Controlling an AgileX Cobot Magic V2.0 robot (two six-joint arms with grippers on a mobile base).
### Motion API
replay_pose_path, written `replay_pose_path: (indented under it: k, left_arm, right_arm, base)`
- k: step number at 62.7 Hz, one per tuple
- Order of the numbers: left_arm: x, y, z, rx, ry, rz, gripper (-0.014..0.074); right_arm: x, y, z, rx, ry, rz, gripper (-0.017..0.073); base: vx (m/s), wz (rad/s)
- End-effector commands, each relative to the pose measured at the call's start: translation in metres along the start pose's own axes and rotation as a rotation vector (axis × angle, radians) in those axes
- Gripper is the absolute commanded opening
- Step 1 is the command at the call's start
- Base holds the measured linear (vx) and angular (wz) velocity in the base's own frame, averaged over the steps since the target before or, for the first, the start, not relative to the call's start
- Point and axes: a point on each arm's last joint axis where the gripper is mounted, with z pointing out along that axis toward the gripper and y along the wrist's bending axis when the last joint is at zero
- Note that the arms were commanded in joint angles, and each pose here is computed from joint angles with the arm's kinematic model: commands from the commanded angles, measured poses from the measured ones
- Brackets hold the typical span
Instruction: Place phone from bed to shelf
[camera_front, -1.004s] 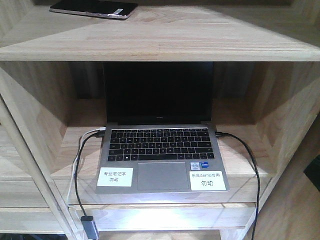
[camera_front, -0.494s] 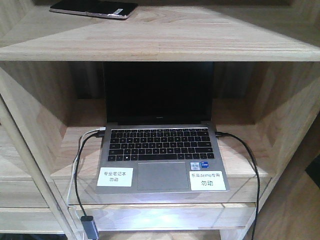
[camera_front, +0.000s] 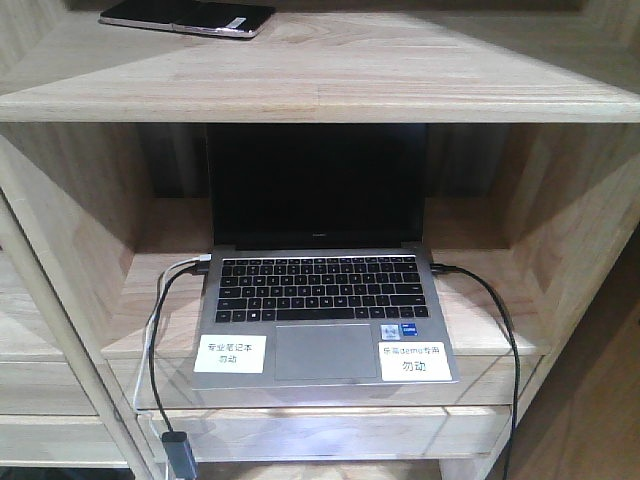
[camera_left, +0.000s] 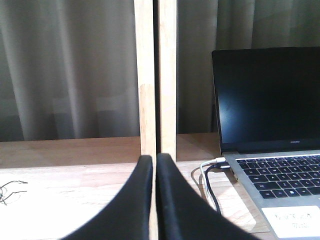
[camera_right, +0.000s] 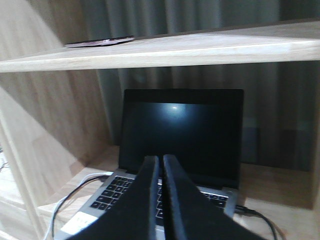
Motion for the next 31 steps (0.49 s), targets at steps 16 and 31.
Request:
replay_pose_path:
  k: [16,31]
  left_arm:
    - [-0.016,0.0,-0.002,0.003,-0.105,-0.02,0.0001]
    - [-0.016,0.0,-0.002,0.003,-0.105,-0.02,0.0001]
  right_arm:
    - [0.005,-0.022,-0.001,0.305,-0.073,-0.097,-0.0006]
    - [0.047,-0.032,-0.01,0.44,-0.122,-0.099,-0.0006]
  base:
    - [0.0,0.0]
    - [0.0,0.0]
